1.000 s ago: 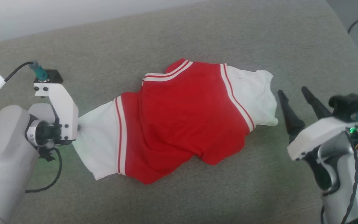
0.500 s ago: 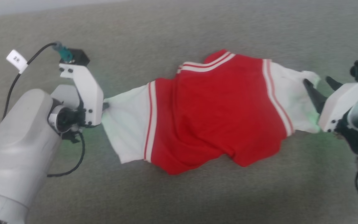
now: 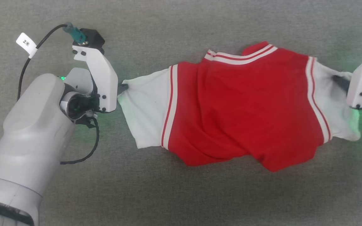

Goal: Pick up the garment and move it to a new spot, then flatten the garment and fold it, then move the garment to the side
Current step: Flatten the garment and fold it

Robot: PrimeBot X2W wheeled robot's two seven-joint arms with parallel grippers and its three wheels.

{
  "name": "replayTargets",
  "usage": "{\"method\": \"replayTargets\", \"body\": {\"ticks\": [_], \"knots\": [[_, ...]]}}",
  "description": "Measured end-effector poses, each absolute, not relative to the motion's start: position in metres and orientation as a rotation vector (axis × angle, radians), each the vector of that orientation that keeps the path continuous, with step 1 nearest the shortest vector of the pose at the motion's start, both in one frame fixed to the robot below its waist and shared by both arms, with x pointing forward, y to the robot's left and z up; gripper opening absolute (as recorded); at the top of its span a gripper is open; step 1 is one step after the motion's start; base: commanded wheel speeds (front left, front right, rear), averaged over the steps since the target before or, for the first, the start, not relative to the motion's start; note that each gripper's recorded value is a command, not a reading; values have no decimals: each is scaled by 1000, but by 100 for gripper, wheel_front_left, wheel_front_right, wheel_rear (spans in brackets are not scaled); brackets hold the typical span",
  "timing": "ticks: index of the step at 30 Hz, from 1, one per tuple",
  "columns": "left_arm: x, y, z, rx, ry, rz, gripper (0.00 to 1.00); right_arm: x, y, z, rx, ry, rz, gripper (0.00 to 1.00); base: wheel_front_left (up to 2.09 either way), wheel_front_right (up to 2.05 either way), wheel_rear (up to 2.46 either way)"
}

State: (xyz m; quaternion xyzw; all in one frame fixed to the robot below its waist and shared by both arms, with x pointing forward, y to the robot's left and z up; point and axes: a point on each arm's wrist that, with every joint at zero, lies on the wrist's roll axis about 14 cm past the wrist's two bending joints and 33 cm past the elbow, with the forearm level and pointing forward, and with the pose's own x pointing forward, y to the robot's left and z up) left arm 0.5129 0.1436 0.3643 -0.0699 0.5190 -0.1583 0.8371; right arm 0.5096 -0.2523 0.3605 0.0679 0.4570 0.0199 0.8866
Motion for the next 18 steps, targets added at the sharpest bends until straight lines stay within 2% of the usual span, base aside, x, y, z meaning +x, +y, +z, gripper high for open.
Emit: {"method": "replayTargets", "body": {"ticks": [8, 12, 18], "knots": [[517, 157, 379, -171, 1056, -286, 0, 510, -249, 373, 169, 1009, 43, 0, 0, 0, 0], [518, 172, 396, -168, 1023, -235, 0, 509, -247, 394, 165, 989, 56, 0, 0, 0, 0], [537, 178, 463, -152, 853, -224, 0, 525, -230, 463, 127, 809, 128, 0, 0, 0, 0]]}}
